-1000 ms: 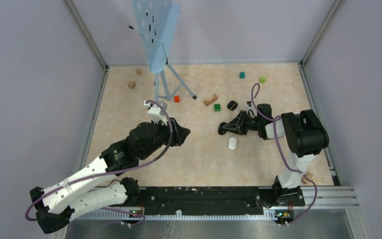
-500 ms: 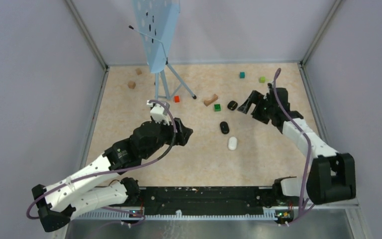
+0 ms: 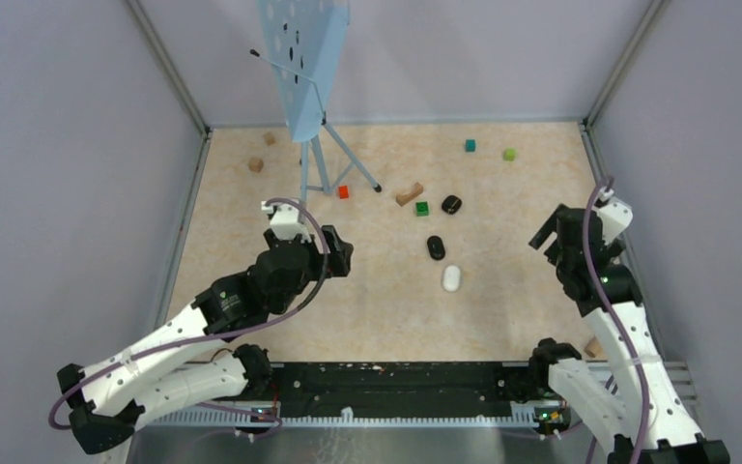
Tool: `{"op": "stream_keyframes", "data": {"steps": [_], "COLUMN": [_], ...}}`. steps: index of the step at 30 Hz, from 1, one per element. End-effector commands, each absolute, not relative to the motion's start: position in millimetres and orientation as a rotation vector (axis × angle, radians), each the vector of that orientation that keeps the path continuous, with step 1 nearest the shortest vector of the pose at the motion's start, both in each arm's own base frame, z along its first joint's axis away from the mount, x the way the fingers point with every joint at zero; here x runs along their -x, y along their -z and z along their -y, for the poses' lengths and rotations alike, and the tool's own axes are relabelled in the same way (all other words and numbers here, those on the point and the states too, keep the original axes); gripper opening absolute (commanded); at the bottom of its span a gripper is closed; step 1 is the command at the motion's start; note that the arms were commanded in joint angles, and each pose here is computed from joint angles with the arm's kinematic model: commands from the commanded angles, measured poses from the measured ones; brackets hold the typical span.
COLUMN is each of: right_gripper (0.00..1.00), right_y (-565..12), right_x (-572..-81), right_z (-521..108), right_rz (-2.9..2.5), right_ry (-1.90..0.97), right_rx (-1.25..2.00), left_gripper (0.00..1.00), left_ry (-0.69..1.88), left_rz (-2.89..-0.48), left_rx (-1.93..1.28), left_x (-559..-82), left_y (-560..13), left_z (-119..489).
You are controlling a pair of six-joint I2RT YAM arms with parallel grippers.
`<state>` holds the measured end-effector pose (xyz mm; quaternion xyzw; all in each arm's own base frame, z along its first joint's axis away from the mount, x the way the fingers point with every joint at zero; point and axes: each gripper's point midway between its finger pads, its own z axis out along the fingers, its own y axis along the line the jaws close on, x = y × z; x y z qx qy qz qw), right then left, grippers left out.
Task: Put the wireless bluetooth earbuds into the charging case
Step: Reset both arms
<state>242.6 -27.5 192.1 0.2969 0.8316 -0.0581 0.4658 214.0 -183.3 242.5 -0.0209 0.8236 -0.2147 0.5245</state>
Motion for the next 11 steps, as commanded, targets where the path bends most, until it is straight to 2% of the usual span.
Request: {"op": "stream_keyframes", "data": {"steps": [1, 11], "right_gripper": [0.9, 0.9], "right_y": [-199, -205], "right_x": [-219, -218], "right_z": [49, 48], "right_rz": [-1.958, -1.907], "right_ry": [0.232, 0.189], "right_rx": [-0.827, -0.833], "left_gripper": [0.99, 0.99], "left_ry": [0.449, 0.439], "left_rz": [-1.953, -1.889], "left_rx": [0.165, 0.308], "left_x": [-214, -208], "left_y": [-242, -241], "left_z": [158, 127]}}
